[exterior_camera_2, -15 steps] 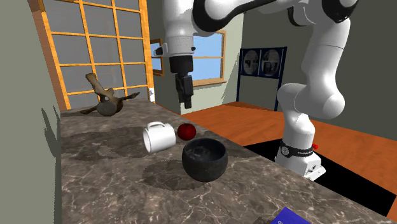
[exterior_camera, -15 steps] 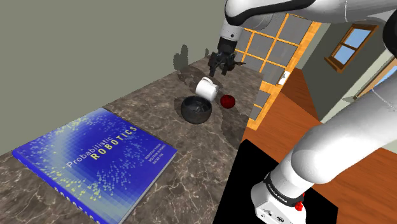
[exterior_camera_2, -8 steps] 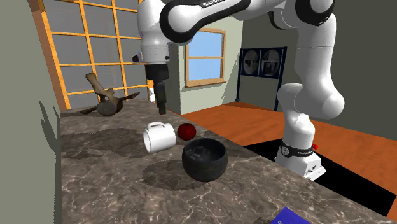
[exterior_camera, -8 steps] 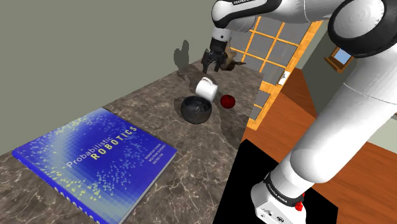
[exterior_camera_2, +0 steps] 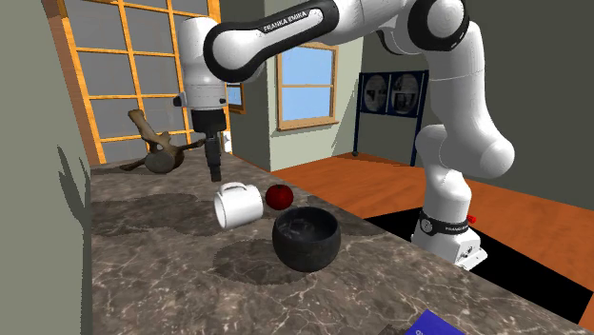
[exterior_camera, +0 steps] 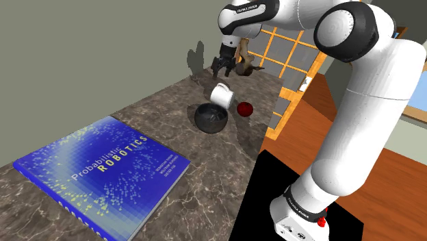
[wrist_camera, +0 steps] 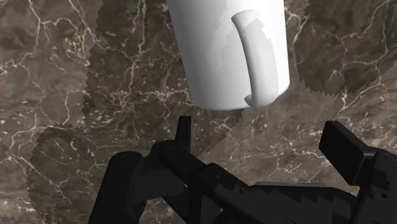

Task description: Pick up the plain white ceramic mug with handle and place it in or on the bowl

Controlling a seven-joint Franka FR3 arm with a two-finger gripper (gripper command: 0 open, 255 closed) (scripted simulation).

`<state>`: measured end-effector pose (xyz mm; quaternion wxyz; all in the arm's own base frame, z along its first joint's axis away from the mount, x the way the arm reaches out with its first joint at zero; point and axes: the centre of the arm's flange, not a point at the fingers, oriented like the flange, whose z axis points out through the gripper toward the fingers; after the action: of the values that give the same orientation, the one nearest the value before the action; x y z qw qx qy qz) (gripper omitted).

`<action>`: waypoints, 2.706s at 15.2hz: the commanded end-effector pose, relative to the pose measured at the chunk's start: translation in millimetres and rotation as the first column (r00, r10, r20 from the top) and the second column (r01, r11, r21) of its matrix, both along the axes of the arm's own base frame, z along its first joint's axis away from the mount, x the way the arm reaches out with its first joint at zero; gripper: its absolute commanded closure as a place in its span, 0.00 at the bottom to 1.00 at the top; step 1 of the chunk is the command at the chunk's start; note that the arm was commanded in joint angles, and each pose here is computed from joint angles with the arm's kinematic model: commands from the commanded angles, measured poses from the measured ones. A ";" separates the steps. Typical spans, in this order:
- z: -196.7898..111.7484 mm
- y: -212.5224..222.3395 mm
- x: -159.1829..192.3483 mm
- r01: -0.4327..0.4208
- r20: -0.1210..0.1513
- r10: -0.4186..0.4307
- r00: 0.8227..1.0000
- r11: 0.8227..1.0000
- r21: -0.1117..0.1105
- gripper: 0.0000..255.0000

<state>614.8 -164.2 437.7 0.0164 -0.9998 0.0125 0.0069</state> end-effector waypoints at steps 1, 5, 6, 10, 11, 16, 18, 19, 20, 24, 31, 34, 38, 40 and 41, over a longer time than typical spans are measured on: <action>-10.9 -0.5 0.2 0.000 0.001 0.000 1.000 1.000 0.000 0.00; -29.8 0.1 -0.1 0.000 0.001 0.000 1.000 1.000 0.000 0.00; -29.8 0.1 -0.1 0.000 0.001 0.000 1.000 1.000 0.000 0.00; -29.8 0.1 -0.1 0.000 0.001 0.000 1.000 1.000 0.000 0.00; -29.8 0.1 -0.1 0.000 0.001 0.000 1.000 1.000 0.000 0.00; -29.7 0.1 -0.1 0.000 0.001 0.000 1.000 1.000 0.000 1.00; -29.9 0.0 -0.1 0.000 0.001 0.000 1.000 1.000 0.000 1.00; -29.9 -0.1 0.0 0.000 0.001 0.000 1.000 1.000 0.000 1.00; -30.1 0.0 0.0 0.000 0.001 0.000 1.000 1.000 0.000 1.00; -19.2 0.1 -0.1 0.000 0.001 0.000 1.000 1.000 0.000 1.00; 17.7 0.1 -0.1 0.000 0.001 0.000 1.000 1.000 0.000 1.00; 33.6 0.1 -0.1 0.000 0.001 0.000 1.000 1.000 0.000 1.00; 54.7 0.1 -0.1 0.000 0.001 0.000 1.000 1.000 0.000 1.00; 65.3 0.1 -0.1 0.000 0.001 0.000 1.000 1.000 0.000 1.00; 70.5 0.1 -0.1 0.000 0.001 0.000 1.000 1.000 0.000 1.00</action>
<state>614.0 -164.9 502.8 0.0162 -0.9998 0.0123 0.0065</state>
